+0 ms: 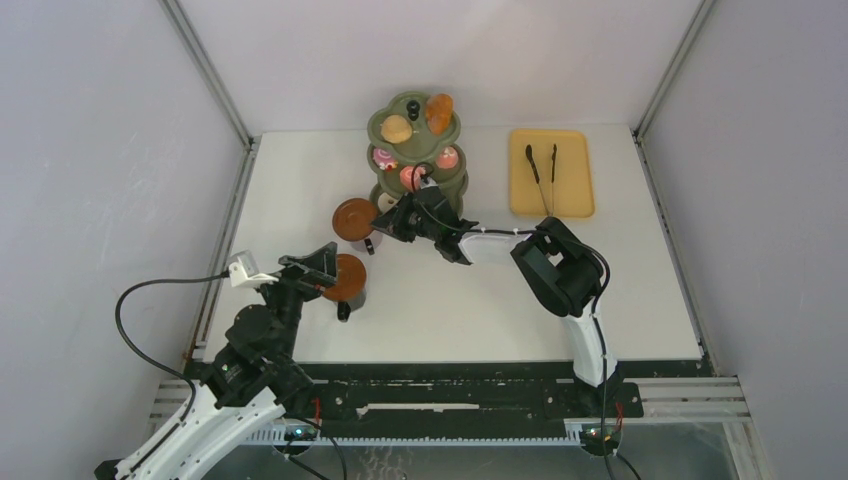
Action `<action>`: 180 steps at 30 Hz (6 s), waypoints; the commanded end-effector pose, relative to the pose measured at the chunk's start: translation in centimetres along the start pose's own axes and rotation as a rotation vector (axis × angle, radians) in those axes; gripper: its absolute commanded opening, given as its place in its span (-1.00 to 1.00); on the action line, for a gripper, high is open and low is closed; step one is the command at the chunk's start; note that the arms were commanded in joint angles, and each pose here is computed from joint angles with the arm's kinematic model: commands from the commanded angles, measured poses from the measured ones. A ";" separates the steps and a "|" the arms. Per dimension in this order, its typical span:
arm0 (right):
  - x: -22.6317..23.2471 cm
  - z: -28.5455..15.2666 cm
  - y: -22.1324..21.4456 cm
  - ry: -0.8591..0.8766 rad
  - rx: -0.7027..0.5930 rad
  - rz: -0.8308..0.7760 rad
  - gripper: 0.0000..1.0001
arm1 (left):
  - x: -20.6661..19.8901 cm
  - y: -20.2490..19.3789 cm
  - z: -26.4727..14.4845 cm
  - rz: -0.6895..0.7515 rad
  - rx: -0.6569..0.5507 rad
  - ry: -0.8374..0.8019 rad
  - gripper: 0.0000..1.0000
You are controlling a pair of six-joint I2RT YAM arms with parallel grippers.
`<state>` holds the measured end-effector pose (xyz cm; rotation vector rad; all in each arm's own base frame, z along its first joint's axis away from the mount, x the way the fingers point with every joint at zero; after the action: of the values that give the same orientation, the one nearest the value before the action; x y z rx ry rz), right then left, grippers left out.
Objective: Serve the afternoon tea
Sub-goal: Pick up the coaster from the center of the board, then place the coaster at the center of the board, then pick up the coaster from the center of the board.
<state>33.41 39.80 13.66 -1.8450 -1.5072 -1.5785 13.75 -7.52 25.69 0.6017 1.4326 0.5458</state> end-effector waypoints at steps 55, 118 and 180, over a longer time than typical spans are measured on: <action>-0.4 -13.0 -0.7 0.036 -0.144 -0.004 -0.98 | -2.1 1.4 0.6 -0.048 -0.031 -0.037 1.00; -8.9 -22.2 -2.7 -0.358 -0.243 -0.113 -0.04 | -1.7 -1.4 2.5 -0.023 -0.001 -0.002 1.00; 6.1 -10.4 -9.1 -0.023 0.078 -0.314 -0.02 | 6.0 -3.8 2.4 -0.073 -0.046 0.221 1.00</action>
<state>19.41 38.25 15.46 -1.7271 -1.9593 -1.4601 16.33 -6.43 19.25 0.4874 1.6427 0.6264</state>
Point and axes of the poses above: each gripper's point midway between its finger pads, its own z axis out along the fingers, its own x axis along the line the jaws close on, y = z × x, the point moved 8 cm from there along -z, back along the fingers, and after that the axes turned 5 degrees about -z, right-handed, at the moved point
